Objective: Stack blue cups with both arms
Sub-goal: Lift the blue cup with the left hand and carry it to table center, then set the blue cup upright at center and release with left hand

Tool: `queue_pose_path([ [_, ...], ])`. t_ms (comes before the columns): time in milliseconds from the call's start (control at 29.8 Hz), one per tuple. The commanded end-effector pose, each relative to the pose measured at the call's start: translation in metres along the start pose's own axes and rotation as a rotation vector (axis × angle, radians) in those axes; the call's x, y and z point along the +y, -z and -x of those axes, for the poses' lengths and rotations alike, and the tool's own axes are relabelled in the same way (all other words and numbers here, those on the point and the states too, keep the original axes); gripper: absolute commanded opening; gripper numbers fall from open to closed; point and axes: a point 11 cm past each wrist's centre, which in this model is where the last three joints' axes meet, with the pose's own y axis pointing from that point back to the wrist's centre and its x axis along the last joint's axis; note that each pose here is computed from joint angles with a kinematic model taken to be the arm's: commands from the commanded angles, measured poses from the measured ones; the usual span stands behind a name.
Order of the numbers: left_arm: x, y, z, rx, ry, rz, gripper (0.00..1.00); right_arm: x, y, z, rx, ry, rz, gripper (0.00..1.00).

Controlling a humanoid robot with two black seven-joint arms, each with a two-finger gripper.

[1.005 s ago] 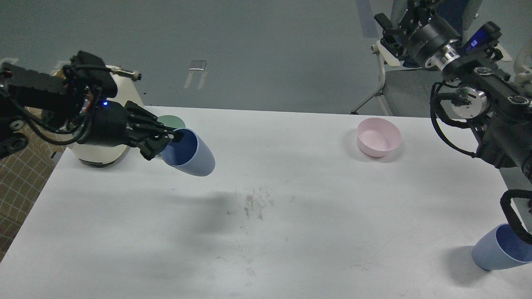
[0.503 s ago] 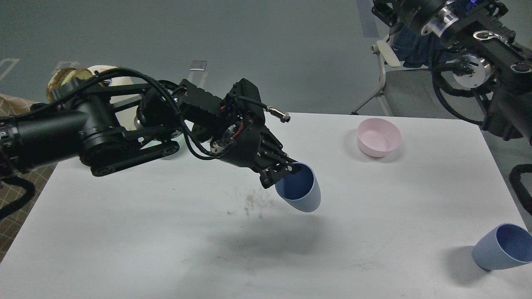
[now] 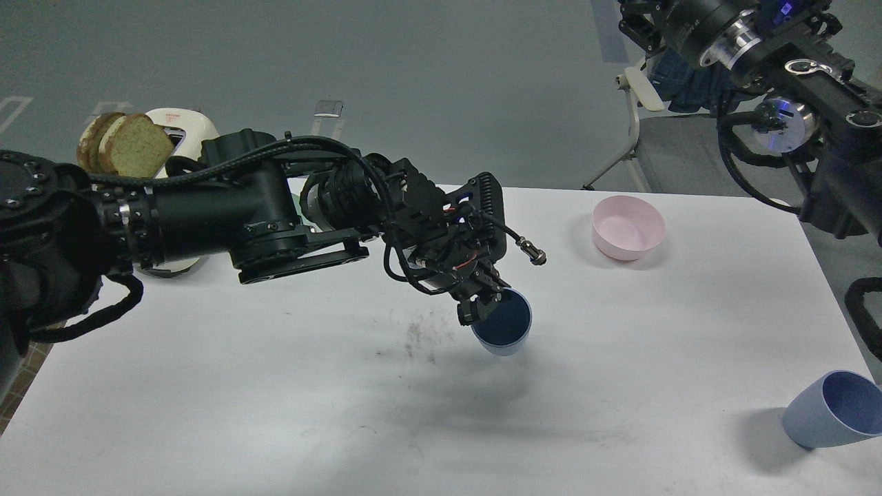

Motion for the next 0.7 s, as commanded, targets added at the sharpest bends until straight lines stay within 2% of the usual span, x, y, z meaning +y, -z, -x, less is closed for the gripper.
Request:
queue_pose_path([
  [0, -0.0007, 0.0011, 0.0021, 0.003, 0.010, -0.002, 0.00, 0.0006, -0.0034, 0.0017, -0.005, 0.002, 0.005, 1.00],
  [469, -0.0066, -0.0065, 0.0077, 0.080, -0.013, 0.045, 0.00, 0.0046, -0.0096, 0.0007, -0.011, -0.001, 0.015, 1.00],
  [536, -0.0062, -0.0052, 0.0067, 0.110, -0.026, 0.053, 0.43, 0.0046, -0.0096, 0.0007, -0.011, -0.001, 0.015, 1.00],
  [570, -0.0058, -0.0055, 0.0057, 0.119, -0.031, 0.057, 0.49, 0.0054, -0.0102, 0.0000, -0.011, -0.003, 0.016, 1.00],
  [670, -0.0059, -0.0062, 0.0051, 0.138, -0.039, 0.067, 0.56, 0.0062, -0.0098, -0.0015, -0.009, -0.005, 0.017, 1.00],
])
